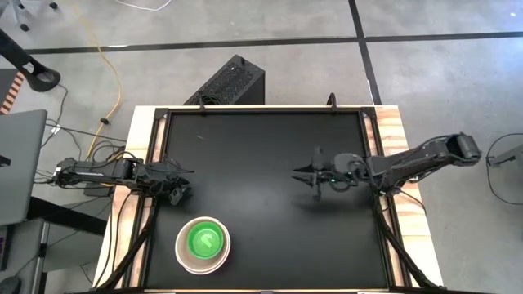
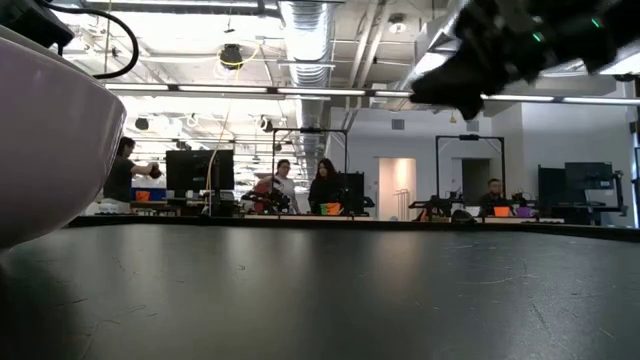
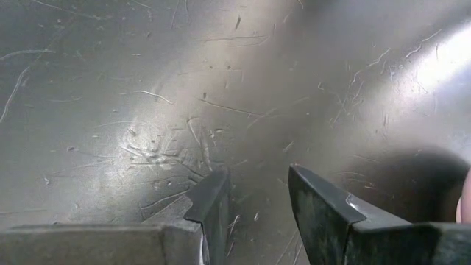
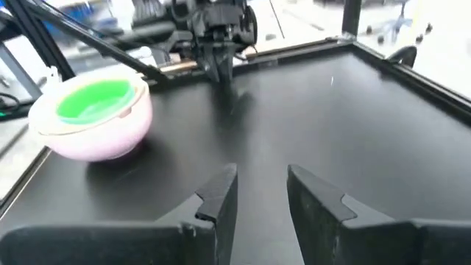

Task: Nest bowls inside each other
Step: Return to Home Position

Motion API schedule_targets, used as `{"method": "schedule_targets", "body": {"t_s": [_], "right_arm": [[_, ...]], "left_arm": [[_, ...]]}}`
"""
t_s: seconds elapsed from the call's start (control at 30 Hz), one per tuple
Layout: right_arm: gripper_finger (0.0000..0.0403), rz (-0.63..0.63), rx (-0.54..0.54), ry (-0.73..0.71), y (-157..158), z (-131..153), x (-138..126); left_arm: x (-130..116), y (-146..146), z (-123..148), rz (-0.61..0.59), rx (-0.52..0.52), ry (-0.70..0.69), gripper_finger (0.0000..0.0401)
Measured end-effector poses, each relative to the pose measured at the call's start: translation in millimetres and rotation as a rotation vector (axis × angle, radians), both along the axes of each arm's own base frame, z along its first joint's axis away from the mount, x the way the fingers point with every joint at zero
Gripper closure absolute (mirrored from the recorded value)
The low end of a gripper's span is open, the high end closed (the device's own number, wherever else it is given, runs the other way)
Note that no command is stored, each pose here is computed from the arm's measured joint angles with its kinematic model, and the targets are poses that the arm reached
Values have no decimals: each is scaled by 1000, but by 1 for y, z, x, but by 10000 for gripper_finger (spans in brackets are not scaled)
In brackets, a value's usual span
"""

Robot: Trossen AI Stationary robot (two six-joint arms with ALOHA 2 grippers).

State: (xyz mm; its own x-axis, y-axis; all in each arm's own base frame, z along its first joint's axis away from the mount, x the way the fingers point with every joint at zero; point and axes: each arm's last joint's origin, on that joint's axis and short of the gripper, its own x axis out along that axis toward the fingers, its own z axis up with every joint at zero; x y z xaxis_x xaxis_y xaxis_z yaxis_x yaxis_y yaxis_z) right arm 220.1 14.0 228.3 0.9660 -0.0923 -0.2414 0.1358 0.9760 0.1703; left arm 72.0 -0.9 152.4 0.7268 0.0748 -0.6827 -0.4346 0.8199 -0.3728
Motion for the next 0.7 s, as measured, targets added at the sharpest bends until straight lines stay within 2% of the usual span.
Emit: {"method": "schedule_targets", "body": {"t_s": [0.13, 0.3, 0.5, 0.7], "right_arm": [[265, -8, 1, -100, -8, -26, -25], [265, 0, 9, -194, -15, -44, -48], [265, -29, 6, -175, -20, -60, -65], [265, -81, 46, -174, -25, -57, -79]], "left_arm": [[0, 0, 0, 0, 0, 0, 273], [0, 0, 0, 0, 0, 0, 273], [0, 0, 0, 0, 0, 0, 273], [0, 0, 0, 0, 0, 0, 273]]}}
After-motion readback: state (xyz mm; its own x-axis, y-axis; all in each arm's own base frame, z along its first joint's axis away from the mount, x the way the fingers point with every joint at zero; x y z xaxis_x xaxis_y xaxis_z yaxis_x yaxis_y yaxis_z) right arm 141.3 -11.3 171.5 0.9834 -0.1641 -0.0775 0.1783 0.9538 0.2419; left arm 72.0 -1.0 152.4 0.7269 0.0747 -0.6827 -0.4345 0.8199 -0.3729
